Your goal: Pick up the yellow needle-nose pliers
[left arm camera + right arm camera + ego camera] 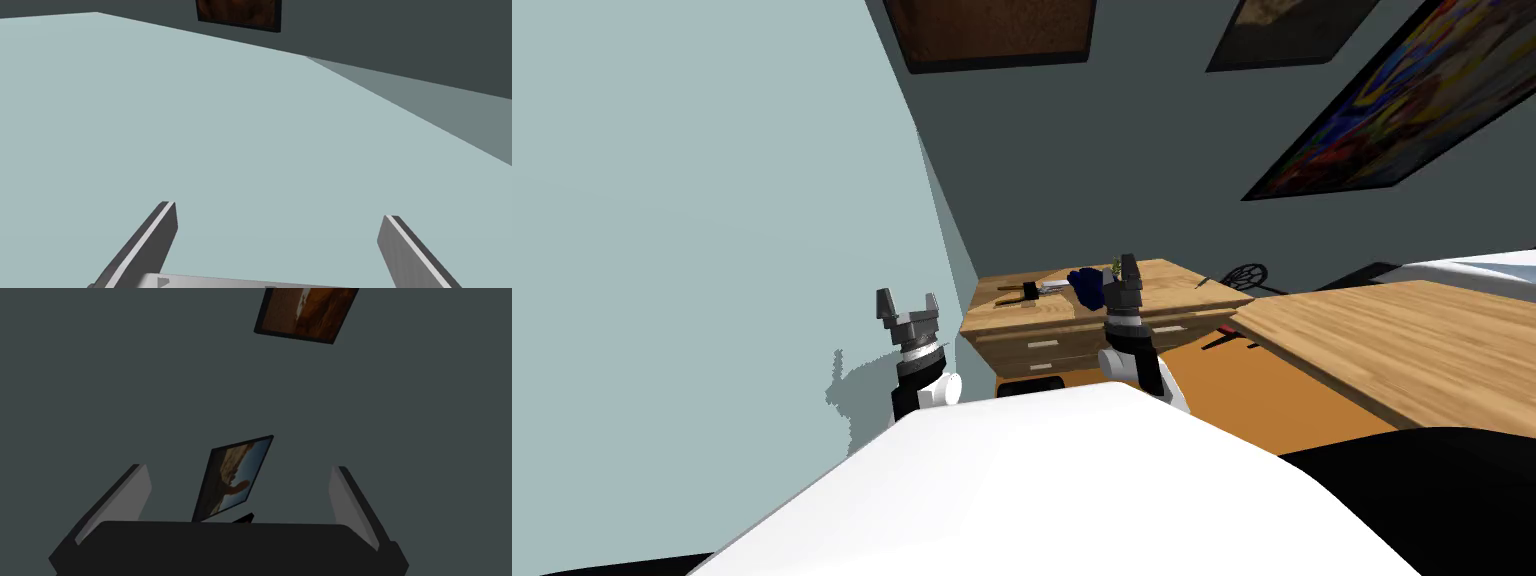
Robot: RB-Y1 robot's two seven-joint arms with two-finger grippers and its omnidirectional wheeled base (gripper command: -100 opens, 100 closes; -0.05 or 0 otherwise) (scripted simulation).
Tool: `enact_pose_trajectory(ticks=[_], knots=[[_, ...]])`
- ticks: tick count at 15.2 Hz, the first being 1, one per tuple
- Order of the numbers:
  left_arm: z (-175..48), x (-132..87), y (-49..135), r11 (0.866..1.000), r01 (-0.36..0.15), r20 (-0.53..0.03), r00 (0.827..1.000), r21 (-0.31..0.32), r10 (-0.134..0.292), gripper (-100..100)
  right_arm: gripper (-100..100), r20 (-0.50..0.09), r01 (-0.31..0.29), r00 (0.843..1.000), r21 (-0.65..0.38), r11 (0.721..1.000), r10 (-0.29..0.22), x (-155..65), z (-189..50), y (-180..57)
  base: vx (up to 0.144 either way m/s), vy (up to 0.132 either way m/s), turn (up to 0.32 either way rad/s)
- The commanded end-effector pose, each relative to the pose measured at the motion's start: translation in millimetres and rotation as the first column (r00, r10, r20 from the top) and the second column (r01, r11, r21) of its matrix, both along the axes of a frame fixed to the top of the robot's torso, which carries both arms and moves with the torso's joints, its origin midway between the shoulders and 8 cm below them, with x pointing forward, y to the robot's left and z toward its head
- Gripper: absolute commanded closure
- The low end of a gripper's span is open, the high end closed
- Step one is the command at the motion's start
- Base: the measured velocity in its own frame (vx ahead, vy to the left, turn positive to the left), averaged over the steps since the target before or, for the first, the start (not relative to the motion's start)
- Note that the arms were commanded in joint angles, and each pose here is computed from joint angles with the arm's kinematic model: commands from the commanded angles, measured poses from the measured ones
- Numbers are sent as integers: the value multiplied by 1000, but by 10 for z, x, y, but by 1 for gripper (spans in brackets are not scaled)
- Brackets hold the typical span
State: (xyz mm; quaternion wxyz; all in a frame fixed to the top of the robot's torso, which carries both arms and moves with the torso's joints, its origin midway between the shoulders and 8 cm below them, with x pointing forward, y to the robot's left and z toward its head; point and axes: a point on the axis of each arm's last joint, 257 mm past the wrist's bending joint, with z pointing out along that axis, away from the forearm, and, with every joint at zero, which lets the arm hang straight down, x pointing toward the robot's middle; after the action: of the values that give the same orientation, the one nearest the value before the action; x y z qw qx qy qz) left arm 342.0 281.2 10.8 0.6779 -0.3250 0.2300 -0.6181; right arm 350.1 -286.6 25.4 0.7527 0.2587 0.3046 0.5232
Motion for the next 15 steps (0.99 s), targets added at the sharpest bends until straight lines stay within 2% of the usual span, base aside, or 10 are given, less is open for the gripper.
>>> enact_pose_trajectory(ticks=[1, 5, 7, 10, 11, 12, 13, 14, 15], knots=[[0, 0, 0, 1000, 0, 0, 1000, 0, 0, 0, -100, -33, -6, 999, -46, 999, 4, 25, -108, -22, -17, -15, 192], [1, 0, -1, 1000, 0, 0, 1000, 0, 0, 0, -100, -79, -11, 997, -99, 995, 3, 52, -267, -78, -37, -50, 250], [1, 0, 0, 1000, 0, 0, 1000, 0, 0, 0, -100, -139, -12, 990, -156, 988, -10, 71, -482, -183, -46, -58, 338], [1, 1, -1, 1000, 0, 0, 1000, 0, 0, 0, -100, -176, -23, 984, -202, 979, -13, 78, -603, -240, -57, -61, 286], [0, 0, 0, 1000, 0, 0, 1000, 0, 0, 0, -100, -211, -24, 977, -230, 973, -26, 75, -736, -325, -45, -48, 288], [1, 0, 0, 1000, 0, 0, 1000, 0, 0, 0, -100, -213, -30, 977, -240, 970, -23, 78, -734, -318, -43, -45, 291], [0, 0, 0, 1000, 0, 0, 1000, 0, 0, 0, -100, -250, -30, 968, -265, 964, -39, 67, -875, -418, -51, -42, 449], [1, 1, -1, 1000, 0, 0, 1000, 0, 0, 0, -100, -252, -39, 967, -279, 959, -34, 72, -870, -408, -54, -42, 353], [0, 0, 0, 1000, 0, 0, 1000, 0, 0, 0, -100, -290, -41, 956, -305, 951, -52, 52, -1016, -518, -63, -50, 423]])
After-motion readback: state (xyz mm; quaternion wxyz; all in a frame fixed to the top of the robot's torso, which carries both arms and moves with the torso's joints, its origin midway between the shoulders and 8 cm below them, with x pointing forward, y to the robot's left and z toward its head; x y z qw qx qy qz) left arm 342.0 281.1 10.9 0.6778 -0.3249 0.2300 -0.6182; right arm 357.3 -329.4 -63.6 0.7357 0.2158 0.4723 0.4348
